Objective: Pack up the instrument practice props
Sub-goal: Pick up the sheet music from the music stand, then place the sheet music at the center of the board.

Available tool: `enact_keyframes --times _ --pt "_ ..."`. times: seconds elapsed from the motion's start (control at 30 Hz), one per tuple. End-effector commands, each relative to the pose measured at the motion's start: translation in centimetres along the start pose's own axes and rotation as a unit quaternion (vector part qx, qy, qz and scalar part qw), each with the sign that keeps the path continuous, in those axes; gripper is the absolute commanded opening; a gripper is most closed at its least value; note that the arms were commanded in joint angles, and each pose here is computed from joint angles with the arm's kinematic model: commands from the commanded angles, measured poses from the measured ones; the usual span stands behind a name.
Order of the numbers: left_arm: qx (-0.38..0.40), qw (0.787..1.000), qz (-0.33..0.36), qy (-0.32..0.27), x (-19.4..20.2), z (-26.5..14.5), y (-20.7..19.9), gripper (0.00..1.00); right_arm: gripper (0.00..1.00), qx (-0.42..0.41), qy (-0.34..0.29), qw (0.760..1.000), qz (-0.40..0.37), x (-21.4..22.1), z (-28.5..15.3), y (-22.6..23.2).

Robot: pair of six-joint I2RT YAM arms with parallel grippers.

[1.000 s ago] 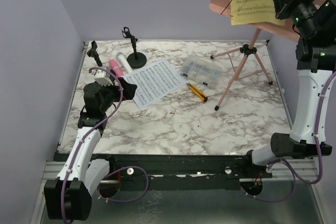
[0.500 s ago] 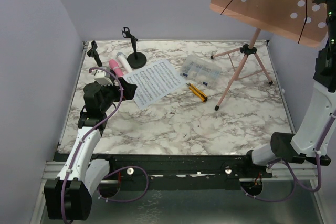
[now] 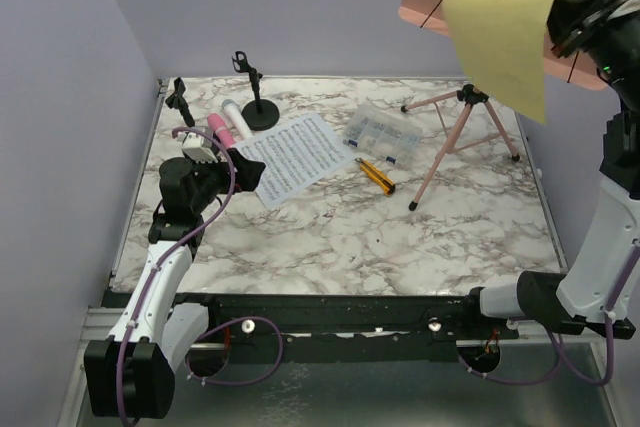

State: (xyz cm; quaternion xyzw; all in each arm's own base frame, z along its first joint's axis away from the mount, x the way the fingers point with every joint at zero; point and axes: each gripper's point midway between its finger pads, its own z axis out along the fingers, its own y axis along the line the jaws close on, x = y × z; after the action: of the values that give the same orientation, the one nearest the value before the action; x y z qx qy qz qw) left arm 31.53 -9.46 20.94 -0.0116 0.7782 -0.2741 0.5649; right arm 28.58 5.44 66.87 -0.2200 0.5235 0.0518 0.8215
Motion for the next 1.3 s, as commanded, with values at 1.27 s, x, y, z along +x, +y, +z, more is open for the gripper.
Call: enact_keyframes --times 1.27 --pt "0.26 0.841 0.472 -0.052 17.7 -2.3 -20.8 0.99 0.0 -0.134 0.519 0.812 0.231 39.5 -15.8 13.7"
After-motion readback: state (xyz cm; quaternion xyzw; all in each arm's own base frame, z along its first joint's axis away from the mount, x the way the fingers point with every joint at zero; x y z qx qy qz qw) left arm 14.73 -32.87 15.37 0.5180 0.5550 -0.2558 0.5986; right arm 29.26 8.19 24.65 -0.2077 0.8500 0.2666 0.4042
